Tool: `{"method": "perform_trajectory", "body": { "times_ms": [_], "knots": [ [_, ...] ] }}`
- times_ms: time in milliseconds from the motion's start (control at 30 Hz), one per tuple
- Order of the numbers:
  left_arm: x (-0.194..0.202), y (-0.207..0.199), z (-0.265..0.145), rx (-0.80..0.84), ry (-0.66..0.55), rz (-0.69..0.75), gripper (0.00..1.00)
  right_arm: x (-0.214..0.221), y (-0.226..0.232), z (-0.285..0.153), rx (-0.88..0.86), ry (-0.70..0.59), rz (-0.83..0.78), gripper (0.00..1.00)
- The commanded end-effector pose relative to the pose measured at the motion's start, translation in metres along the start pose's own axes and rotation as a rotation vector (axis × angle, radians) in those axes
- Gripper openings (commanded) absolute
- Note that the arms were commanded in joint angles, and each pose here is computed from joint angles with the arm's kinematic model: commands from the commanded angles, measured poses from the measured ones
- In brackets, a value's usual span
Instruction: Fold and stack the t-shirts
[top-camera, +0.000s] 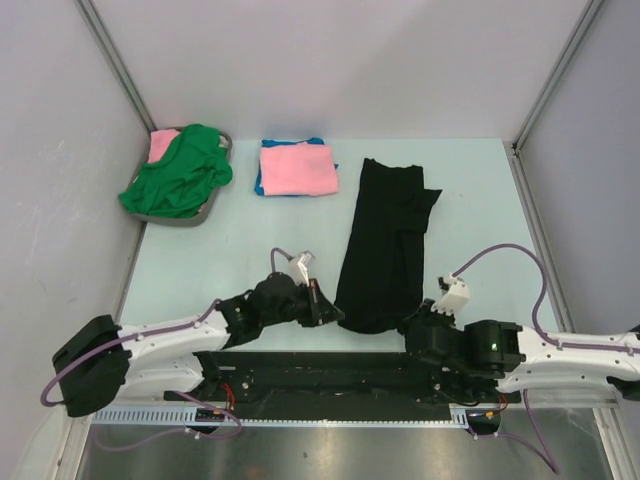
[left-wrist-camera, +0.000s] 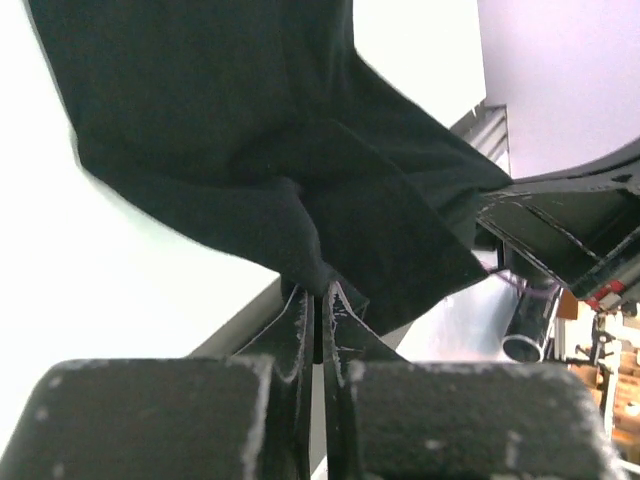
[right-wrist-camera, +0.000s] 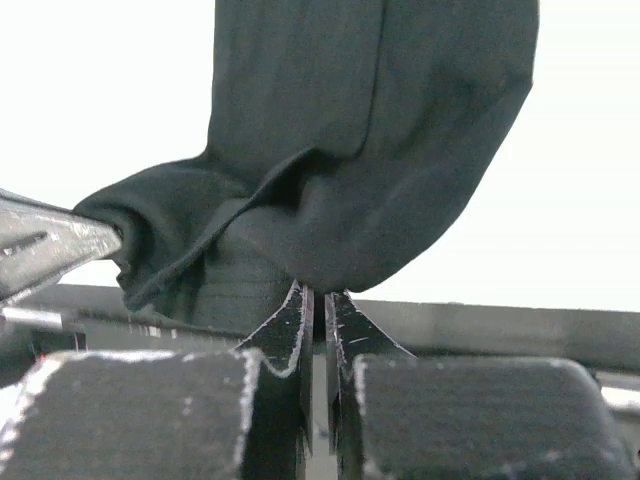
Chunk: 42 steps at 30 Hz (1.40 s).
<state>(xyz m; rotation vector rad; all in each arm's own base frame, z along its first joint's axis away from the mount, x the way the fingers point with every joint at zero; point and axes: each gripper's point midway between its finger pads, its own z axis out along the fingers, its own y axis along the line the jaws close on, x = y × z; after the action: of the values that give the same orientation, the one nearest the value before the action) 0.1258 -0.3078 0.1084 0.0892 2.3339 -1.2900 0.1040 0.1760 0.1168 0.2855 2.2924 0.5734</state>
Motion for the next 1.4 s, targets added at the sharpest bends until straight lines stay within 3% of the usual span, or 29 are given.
{"method": "perform_trajectory", "body": {
  "times_ms": [0,233,400,733,1200,1300,1367],
  "knots": [
    [-0.036,-0.024,0.013,0.065,-0.028,0.075,0.00,-0.056,-0.008,0.002,0.046,-0.182,-0.011,0.00],
    [-0.081,-0.023,0.060,0.069,-0.019,0.053,0.00,-0.104,-0.023,0.027,0.147,-0.246,-0.049,0.00],
    [-0.109,-0.005,0.087,0.038,-0.019,0.017,0.00,-0.109,-0.035,0.062,0.172,-0.175,-0.015,0.00],
    [-0.165,0.014,0.109,-0.001,-0.061,-0.014,0.00,-0.121,-0.045,0.113,0.180,-0.134,0.016,0.00],
    [-0.187,0.057,0.142,-0.071,-0.041,-0.035,0.00,-0.158,-0.077,0.156,0.188,-0.160,0.154,0.00],
    [-0.212,0.058,0.148,-0.058,-0.073,-0.042,0.00,-0.174,-0.082,0.170,0.180,-0.171,0.197,0.00],
    [-0.229,0.061,0.151,-0.060,-0.088,-0.056,0.03,-0.186,-0.082,0.184,0.186,-0.165,0.224,0.25]
  ]
}}
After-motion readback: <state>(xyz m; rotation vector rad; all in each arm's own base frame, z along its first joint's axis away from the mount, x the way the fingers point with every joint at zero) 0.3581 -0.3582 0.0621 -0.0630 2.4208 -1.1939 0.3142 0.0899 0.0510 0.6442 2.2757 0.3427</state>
